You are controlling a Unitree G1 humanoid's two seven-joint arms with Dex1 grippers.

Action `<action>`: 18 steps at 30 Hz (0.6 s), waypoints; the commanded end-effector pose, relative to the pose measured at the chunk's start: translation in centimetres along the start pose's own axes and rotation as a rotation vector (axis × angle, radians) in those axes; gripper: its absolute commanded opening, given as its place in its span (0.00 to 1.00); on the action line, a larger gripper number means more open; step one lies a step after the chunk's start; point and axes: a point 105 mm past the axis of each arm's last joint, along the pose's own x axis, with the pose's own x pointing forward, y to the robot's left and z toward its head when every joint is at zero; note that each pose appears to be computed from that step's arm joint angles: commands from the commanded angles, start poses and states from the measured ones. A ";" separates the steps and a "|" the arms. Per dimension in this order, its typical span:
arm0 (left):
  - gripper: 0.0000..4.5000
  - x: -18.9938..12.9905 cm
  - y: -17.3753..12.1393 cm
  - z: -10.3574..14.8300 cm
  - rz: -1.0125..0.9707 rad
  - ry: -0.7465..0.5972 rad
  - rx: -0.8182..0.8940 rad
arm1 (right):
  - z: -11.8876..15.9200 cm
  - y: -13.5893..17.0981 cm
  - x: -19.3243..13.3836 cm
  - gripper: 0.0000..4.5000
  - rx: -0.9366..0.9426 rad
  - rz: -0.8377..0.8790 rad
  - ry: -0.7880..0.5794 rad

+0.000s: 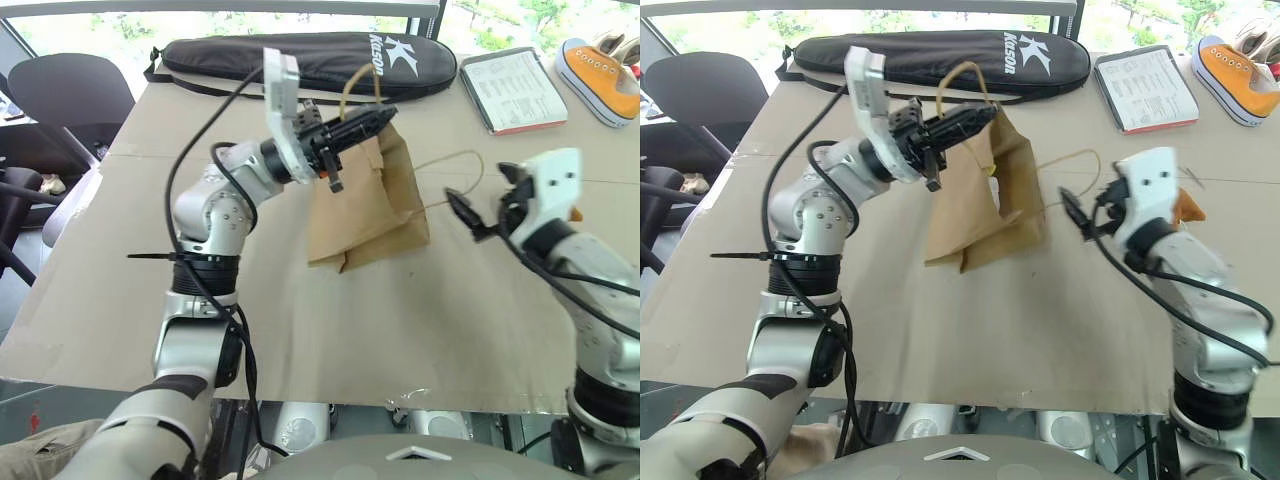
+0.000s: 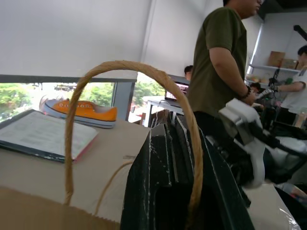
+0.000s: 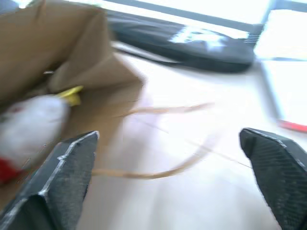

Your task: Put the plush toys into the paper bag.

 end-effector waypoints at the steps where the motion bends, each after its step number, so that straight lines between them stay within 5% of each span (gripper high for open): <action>1: 0.00 1.3 0.1 -0.6 -0.026 -0.027 0.019 | 3.9 -3.0 -1.4 0.99 0.013 -0.147 -0.071; 6: 0.00 2.7 0.1 -2.4 -0.007 -0.032 0.026 | 5.5 -5.8 -1.9 0.99 0.003 -0.202 -0.033; 10: 0.00 3.0 0.8 -2.2 0.061 -0.071 0.043 | 0.8 -9.1 -1.9 0.99 -0.249 -0.283 0.308; 14: 0.00 3.0 0.8 -3.0 0.082 -0.052 0.085 | -0.6 -10.0 -0.2 0.99 -0.199 -0.267 0.347; 18: 0.00 1.7 0.1 -2.5 0.096 -0.139 0.081 | -6.6 -10.7 3.7 0.99 -0.074 -0.199 0.507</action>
